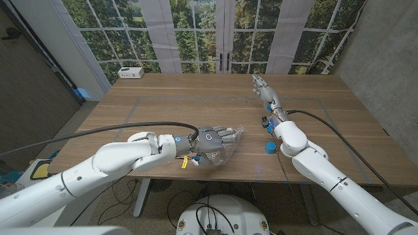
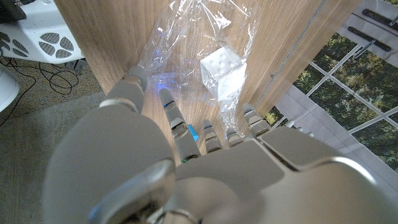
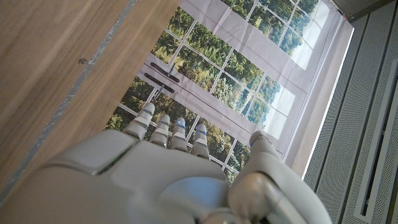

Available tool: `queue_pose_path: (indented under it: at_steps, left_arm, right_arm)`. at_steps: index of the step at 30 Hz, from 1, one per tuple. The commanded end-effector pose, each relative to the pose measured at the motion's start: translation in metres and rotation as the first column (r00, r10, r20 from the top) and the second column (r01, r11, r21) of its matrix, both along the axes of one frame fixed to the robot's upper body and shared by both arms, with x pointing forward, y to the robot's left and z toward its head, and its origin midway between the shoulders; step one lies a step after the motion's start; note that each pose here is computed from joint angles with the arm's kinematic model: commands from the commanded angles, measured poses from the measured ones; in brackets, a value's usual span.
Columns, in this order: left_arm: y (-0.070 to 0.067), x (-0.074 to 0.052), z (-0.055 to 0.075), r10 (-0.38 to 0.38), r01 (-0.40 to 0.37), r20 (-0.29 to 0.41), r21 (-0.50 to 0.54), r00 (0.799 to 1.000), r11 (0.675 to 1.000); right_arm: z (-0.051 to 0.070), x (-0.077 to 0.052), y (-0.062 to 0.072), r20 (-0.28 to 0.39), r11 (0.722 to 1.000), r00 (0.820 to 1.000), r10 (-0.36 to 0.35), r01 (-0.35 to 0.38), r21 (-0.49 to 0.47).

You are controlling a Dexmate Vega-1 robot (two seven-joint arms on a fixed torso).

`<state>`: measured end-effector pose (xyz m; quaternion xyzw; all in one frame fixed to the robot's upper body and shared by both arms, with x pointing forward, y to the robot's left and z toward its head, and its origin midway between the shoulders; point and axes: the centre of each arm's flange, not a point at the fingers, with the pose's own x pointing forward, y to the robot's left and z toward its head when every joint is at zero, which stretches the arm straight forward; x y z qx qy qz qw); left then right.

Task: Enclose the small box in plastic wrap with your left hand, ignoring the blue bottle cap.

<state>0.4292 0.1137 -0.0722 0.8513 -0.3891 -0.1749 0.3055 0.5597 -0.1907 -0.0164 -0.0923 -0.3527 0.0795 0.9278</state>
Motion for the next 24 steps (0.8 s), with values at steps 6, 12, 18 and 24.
queue_pose_path:
  at_steps: [6,12,18,24]
  left_arm:
    - [-0.002,0.005,-0.015,-0.047,0.04,0.139,0.054,0.989,0.998]
    - [-0.001,0.007,-0.016,-0.049,0.044,0.093,0.052,0.994,0.998]
    - [-0.001,0.008,-0.021,-0.053,0.046,0.142,0.051,0.988,0.998]
    - [0.001,0.011,-0.026,-0.052,0.047,0.144,0.036,0.988,0.998]
  right_arm:
    - [0.003,0.008,-0.001,-0.007,1.0,1.0,0.001,-0.001,-0.002]
    - [0.004,0.008,-0.001,-0.006,1.0,1.0,0.0,0.0,-0.001]
    - [0.005,0.009,0.001,-0.011,1.0,1.0,-0.004,0.004,-0.012]
    - [0.008,0.009,0.004,-0.003,1.0,1.0,0.0,0.0,-0.01]
